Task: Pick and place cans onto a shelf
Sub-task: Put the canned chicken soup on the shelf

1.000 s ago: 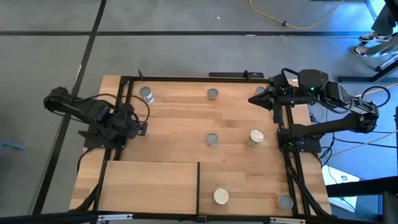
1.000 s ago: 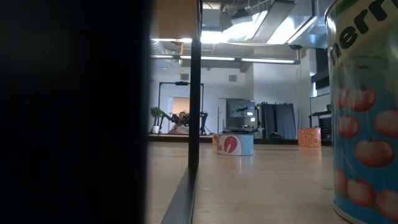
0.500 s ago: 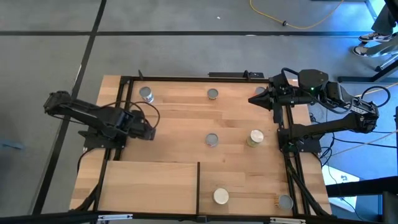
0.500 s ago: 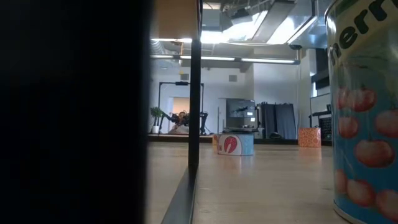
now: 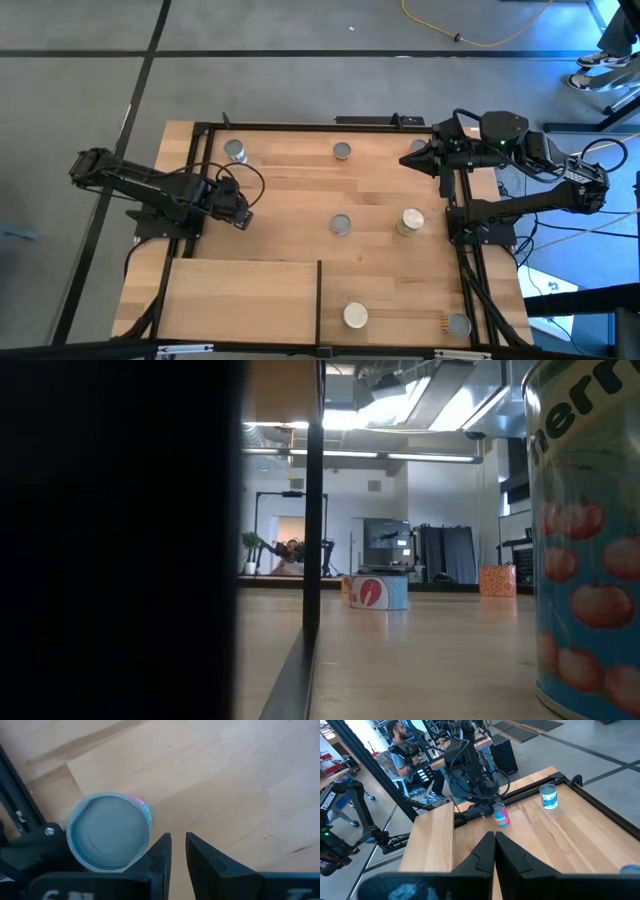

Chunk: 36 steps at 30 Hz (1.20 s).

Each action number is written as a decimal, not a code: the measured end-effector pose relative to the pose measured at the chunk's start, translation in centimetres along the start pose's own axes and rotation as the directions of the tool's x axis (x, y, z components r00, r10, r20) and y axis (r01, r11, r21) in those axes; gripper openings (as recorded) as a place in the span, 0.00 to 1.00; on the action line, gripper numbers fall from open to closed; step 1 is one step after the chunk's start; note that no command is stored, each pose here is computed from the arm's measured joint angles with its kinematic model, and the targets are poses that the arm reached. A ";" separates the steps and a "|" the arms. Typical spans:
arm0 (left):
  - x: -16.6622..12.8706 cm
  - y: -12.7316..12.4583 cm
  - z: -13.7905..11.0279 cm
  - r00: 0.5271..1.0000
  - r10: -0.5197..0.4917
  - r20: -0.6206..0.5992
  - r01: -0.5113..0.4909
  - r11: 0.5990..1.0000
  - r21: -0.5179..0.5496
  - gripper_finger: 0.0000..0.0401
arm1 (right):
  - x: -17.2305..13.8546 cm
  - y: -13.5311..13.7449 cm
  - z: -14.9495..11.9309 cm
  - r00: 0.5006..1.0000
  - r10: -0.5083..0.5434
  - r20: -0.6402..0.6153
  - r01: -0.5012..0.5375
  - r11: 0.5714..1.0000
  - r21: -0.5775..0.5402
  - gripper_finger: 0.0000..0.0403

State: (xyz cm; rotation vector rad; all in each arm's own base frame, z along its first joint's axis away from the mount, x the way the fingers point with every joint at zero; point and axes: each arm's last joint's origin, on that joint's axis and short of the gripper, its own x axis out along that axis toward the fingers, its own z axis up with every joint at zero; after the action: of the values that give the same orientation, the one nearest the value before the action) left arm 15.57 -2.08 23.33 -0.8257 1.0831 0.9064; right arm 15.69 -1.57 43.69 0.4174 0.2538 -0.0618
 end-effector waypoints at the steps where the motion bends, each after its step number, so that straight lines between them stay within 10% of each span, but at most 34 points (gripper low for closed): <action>1: 0.0 0.1 0.0 1.000 0.013 -0.001 -0.013 1.000 0.000 0.12 | 0.0 0.0 0.0 1.000 0.000 0.000 0.000 1.000 0.000 0.04; 36: 2.5 -1.7 0.0 0.975 0.165 -0.146 -0.147 0.981 0.124 0.01 | 0.0 0.2 0.5 0.999 0.021 0.048 -0.020 1.000 -0.006 0.04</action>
State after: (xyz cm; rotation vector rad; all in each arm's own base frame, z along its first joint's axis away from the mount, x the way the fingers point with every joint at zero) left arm 17.68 -2.28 21.13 -0.7339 1.3390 0.9139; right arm 15.80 -1.58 44.18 0.4127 0.2026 -0.0509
